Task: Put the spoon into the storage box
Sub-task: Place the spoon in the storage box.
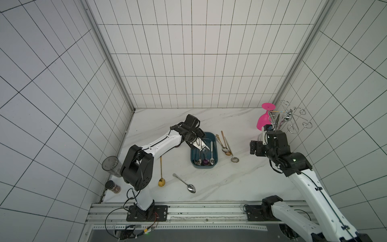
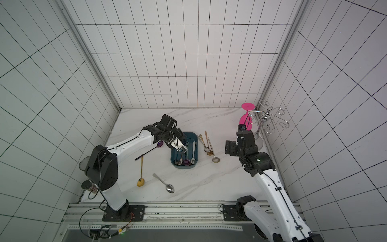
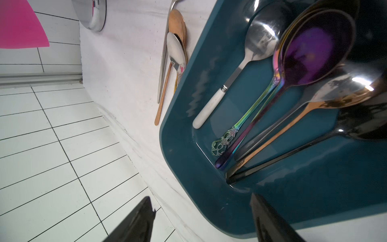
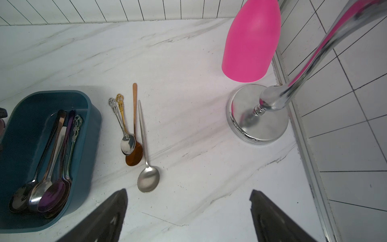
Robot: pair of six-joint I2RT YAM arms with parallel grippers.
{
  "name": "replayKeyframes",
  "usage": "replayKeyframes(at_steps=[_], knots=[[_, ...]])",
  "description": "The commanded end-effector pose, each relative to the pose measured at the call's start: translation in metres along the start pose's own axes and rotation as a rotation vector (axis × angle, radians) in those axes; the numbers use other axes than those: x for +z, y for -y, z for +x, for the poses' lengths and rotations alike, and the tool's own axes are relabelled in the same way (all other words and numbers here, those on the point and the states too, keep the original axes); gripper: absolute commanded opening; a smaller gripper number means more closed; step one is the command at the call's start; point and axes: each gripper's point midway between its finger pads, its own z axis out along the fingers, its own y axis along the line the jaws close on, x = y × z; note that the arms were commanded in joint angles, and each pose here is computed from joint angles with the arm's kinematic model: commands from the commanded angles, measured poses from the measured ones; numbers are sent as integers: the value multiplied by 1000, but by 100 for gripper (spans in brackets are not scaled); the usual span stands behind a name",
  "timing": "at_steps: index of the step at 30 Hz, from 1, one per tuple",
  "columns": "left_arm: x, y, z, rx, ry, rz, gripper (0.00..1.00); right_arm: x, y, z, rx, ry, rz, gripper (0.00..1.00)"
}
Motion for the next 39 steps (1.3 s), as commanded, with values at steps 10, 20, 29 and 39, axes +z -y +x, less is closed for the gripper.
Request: replayKeyframes(at_steps=[10, 20, 29, 39], knots=[[-48, -30, -17, 446, -24, -191, 86, 39, -20, 19, 18, -160, -60, 89], [-87, -50, -8, 42, -105, -342, 97, 82, -38, 31, 47, -324, -83, 73], [-123, -61, 21, -499, -213, -475, 97, 120, -54, 38, 52, -415, -106, 68], [-169, -44, 53, -1097, -216, -598, 98, 159, -74, 45, 59, -485, -130, 64]])
